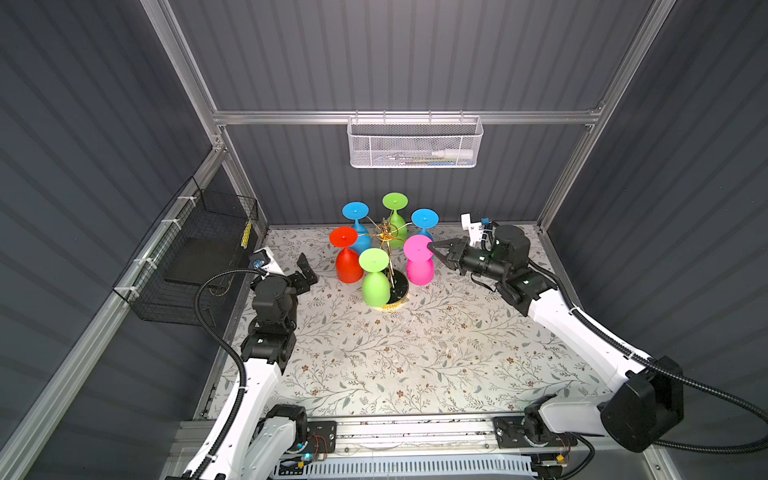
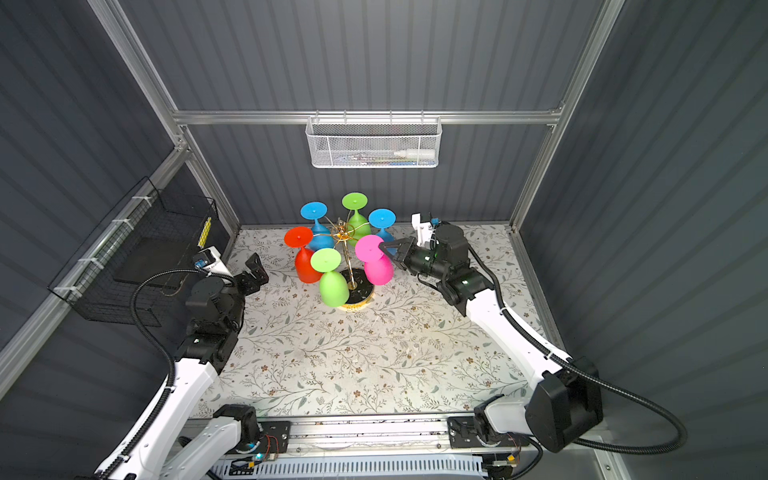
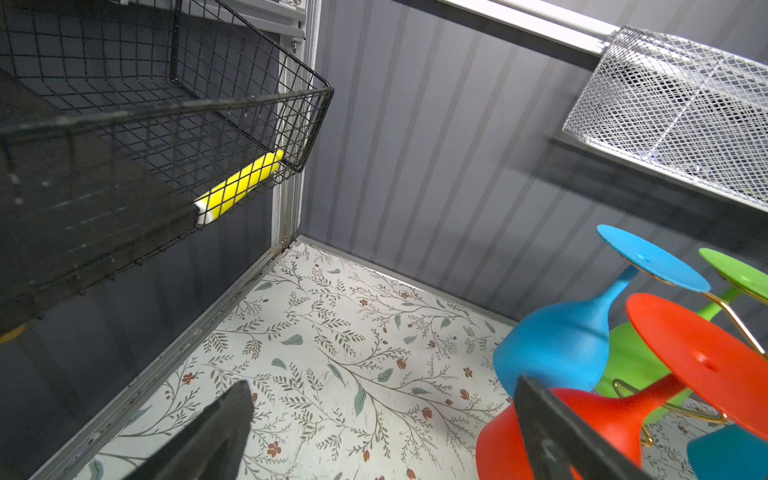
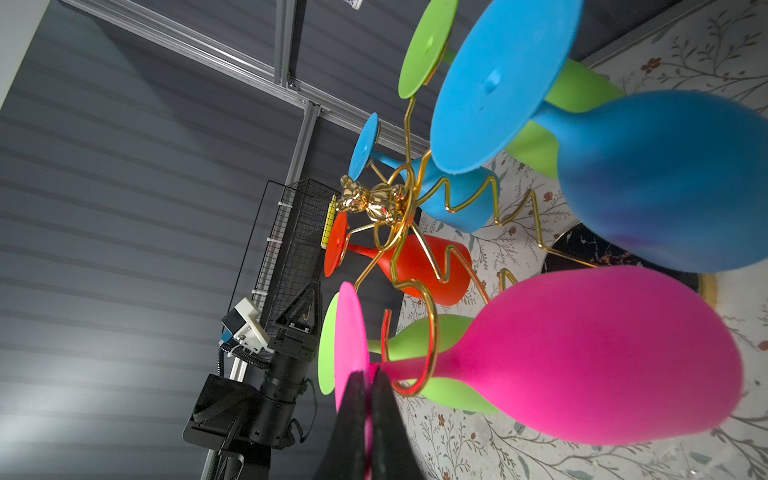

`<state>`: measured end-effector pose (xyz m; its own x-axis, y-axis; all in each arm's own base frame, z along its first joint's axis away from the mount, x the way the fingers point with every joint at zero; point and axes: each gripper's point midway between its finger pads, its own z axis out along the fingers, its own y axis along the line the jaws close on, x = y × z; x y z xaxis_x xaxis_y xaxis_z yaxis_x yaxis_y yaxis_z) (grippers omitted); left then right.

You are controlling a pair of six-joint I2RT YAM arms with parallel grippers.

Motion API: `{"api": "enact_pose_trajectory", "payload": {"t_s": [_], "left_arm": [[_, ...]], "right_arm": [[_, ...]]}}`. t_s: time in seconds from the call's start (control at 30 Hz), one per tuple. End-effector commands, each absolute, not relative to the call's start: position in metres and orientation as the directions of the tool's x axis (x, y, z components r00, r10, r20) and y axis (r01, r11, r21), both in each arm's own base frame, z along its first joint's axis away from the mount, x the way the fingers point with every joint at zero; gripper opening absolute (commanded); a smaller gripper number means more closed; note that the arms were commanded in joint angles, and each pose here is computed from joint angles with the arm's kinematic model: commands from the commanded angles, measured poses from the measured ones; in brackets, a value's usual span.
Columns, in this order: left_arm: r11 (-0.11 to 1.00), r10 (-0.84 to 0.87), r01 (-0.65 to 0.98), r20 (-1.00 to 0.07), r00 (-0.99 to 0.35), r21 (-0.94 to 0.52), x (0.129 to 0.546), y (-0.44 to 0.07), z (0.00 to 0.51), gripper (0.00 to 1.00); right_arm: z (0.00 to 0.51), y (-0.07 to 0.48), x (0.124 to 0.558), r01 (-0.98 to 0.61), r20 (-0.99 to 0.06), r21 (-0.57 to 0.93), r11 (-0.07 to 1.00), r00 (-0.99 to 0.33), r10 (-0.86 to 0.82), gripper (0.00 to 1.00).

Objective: Take the wine glass off the wine glass rack
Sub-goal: 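Close the right gripper on the magenta glass's foot on the rack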

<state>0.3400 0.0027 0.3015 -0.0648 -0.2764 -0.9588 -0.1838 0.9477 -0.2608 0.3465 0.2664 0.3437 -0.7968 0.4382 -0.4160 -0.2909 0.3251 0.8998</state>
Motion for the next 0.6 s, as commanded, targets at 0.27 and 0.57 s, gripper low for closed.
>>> {"api": "enact_pose_trajectory", "payload": {"t_s": [0.27, 0.57], "left_arm": [[0.943, -0.293, -0.182, -0.955, -0.048, -0.280, 0.335, 0.003, 0.306, 1.00], [0.944, -0.291, -0.177, -0.956, -0.036, -0.280, 0.335, 0.003, 0.313, 1.00]], "right_arm": [[0.361, 0.278, 0.359, -0.324, -0.404, 0.913, 0.246, -0.795, 0.451, 0.00], [0.363, 0.286, 0.370, -0.330, -0.409, 0.912, 0.245, -0.791, 0.455, 0.00]]}}
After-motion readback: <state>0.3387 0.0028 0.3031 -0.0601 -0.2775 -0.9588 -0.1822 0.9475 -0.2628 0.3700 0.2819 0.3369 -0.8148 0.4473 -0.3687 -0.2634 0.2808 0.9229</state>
